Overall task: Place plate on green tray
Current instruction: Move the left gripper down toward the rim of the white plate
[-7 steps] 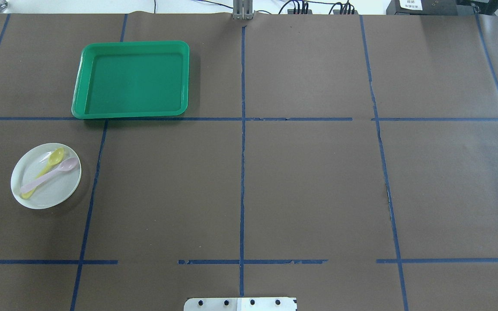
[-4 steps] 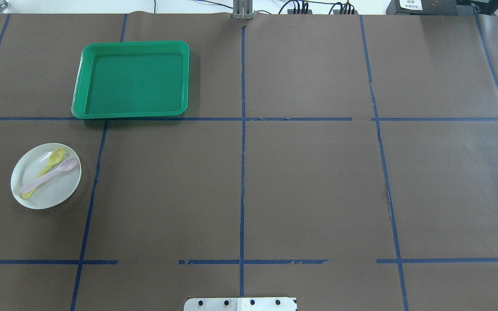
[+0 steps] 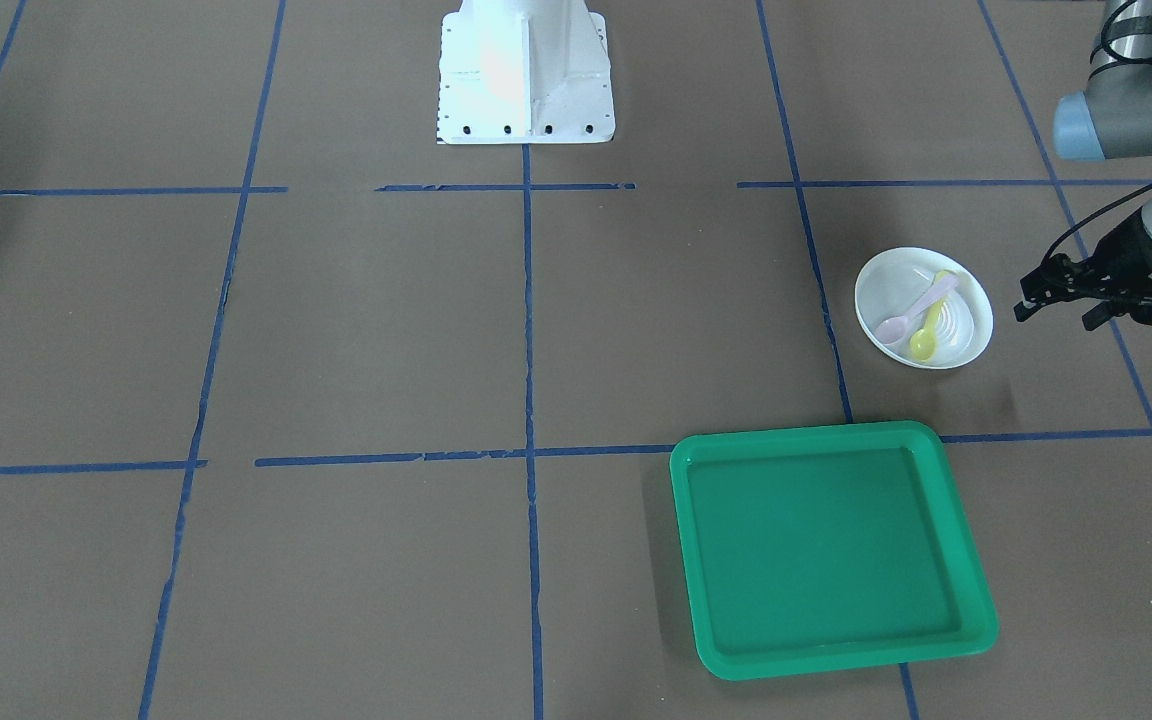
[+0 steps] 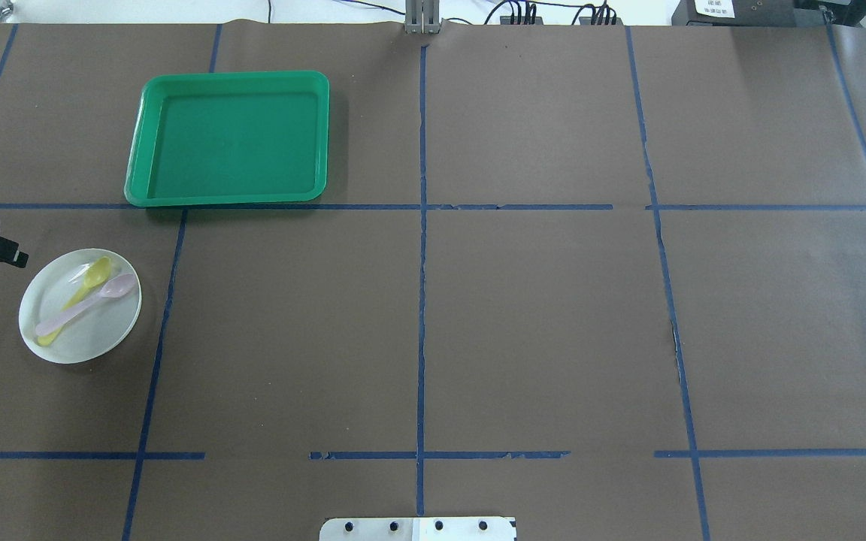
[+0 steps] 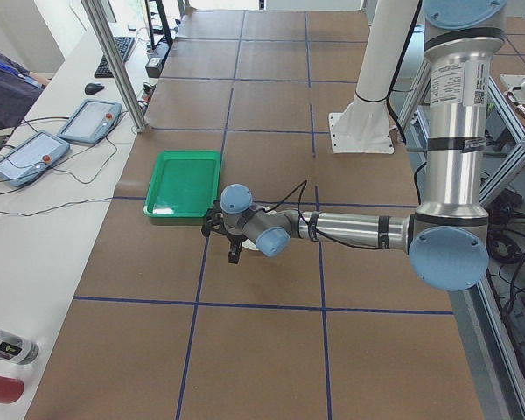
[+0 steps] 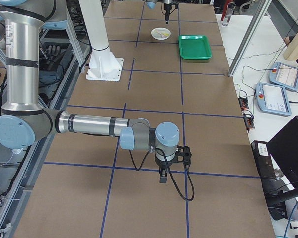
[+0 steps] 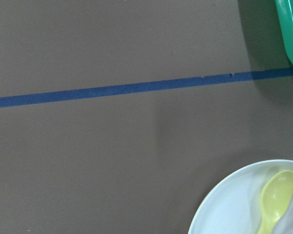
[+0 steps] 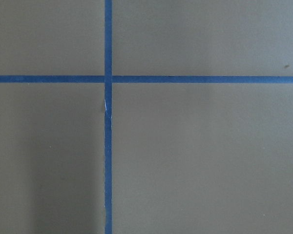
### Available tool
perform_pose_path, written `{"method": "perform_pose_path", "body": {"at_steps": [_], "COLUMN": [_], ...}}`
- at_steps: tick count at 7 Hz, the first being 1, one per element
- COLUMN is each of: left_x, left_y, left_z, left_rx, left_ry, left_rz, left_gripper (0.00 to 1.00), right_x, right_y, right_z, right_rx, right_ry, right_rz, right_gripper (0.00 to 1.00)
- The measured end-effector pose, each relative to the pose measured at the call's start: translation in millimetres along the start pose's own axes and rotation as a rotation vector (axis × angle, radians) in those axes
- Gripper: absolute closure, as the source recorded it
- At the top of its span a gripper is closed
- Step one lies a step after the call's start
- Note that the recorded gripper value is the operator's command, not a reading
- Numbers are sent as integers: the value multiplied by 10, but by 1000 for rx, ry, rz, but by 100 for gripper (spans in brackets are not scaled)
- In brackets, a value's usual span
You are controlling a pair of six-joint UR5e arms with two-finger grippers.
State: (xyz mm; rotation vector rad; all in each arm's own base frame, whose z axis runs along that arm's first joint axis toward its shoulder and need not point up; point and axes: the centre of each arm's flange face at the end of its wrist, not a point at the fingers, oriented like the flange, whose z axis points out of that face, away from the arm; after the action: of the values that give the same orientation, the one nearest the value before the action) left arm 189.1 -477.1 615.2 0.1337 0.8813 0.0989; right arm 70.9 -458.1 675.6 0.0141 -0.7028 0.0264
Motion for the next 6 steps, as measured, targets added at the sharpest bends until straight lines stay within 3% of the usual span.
{"method": "perform_pose_path", "body": {"at_steps": [1,2,3,6], "left_x": [108,180,212,229], "left_y": [-2,-8,-8,-7], "left_z": [178,276,321,343], "left_rx": [-7,-12,-15,-18], "left_ry": [-5,-7,-7,-7], "left_rz": [3,4,6,16], "left_gripper": [1,23,35,37], "right_x": [0,0,1,0], "right_y": [0,0,0,0], "right_z": [0,0,1,0], "right_rx": [0,0,0,0], "right_ry": [0,0,0,0], "right_rz": [0,0,0,0], "right_gripper": [0,0,0,0]}}
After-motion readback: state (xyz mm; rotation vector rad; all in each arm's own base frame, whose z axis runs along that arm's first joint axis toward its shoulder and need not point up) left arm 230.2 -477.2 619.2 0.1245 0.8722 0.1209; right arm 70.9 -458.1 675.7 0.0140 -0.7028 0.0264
